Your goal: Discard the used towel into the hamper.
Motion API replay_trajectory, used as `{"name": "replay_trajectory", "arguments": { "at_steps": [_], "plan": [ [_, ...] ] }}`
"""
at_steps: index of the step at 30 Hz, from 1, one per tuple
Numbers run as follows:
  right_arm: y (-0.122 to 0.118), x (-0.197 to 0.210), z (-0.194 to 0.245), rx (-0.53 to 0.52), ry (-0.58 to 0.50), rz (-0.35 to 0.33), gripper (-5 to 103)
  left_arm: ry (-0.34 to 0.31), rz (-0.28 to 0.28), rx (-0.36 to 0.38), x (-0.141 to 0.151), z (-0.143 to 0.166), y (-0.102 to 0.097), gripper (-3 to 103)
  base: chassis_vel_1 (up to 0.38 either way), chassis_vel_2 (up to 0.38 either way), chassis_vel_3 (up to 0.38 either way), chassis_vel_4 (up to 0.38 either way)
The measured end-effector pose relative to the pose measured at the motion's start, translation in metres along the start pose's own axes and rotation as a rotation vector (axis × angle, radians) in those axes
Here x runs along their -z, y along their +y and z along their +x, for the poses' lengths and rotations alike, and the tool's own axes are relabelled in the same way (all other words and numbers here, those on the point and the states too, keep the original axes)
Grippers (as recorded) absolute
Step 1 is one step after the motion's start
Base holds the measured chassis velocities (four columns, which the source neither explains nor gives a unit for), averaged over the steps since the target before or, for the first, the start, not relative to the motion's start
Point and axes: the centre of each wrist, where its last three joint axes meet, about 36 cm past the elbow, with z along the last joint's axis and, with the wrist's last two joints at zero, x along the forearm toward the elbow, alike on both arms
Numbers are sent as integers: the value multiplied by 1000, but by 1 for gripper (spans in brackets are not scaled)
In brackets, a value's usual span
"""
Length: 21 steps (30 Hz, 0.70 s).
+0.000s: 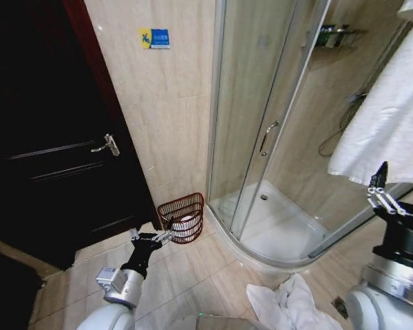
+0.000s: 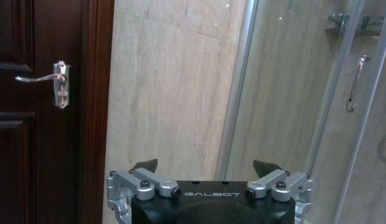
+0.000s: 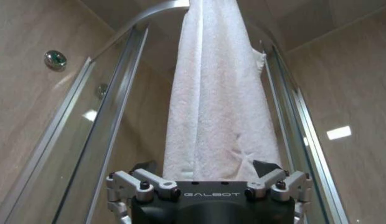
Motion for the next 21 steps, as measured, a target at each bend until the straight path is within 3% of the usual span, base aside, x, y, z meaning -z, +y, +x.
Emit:
{"name": "replay_trajectory", "arguments": {
  "at_steps": [12, 21],
  "plan": [
    [-2, 1, -4, 32, -52, -29, 100, 0, 0, 0, 0, 0, 0, 100, -83, 96, 85, -88],
    [-11, 2, -5, 42, -98, 9, 100, 0, 0, 0, 0, 0, 0, 100, -75, 81, 48, -57]
  ]
}}
